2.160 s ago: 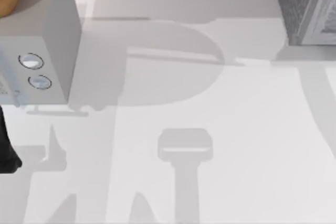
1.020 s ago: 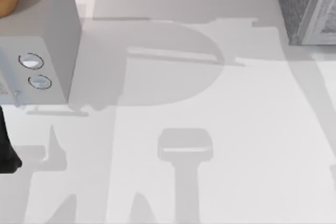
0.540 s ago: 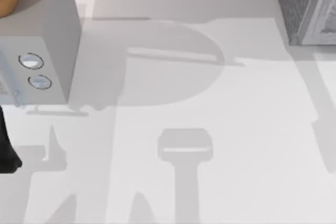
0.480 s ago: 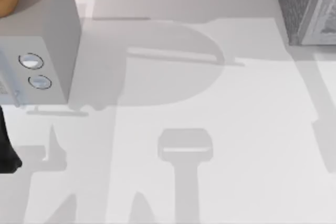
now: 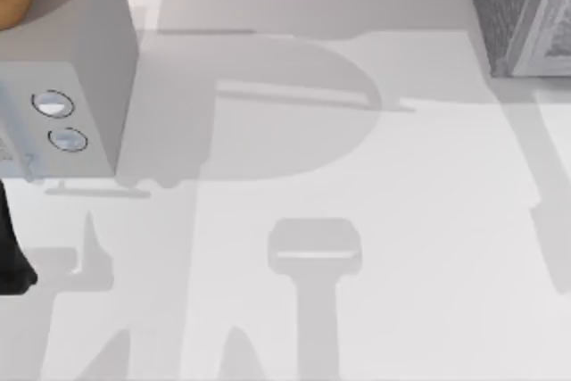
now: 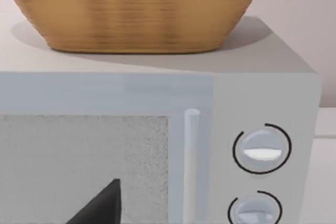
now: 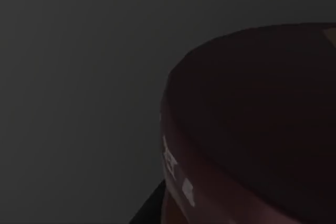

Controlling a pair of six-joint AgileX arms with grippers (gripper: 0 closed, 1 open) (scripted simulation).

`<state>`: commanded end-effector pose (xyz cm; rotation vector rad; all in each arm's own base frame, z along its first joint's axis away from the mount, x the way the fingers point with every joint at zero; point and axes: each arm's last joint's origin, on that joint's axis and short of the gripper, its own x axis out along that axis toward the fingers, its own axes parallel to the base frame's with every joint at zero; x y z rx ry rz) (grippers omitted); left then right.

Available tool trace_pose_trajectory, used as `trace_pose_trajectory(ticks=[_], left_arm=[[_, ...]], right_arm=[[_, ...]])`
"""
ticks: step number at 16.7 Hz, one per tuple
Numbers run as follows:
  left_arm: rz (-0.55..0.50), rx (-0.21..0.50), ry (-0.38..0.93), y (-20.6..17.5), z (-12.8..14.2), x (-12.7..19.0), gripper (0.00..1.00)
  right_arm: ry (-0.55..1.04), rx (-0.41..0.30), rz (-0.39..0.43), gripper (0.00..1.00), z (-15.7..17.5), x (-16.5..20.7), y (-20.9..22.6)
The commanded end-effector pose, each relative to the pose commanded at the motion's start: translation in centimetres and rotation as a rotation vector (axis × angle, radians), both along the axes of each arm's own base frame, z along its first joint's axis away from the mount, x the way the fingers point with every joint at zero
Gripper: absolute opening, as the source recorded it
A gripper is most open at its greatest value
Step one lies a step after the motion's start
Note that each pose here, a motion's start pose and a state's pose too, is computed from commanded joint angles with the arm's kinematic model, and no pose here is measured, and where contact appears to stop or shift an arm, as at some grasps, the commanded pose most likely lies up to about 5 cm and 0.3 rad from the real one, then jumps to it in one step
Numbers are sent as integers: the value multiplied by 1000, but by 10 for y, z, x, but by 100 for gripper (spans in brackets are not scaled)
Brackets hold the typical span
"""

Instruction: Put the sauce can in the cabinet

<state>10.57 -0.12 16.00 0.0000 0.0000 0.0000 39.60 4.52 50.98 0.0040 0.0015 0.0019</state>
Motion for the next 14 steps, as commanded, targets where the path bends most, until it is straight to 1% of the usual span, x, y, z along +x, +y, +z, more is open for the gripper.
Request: trace_pose_trajectory(ticks=[8,9,14], left_arm=[[0,0,0,0,0,0,100],[0,0,0,0,0,0,100],[0,0,0,0,0,0,100]], right_arm=[[0,0,0,98,0,0,0],[0,0,0,100,0,0,0],[0,0,0,100,0,0,0]])
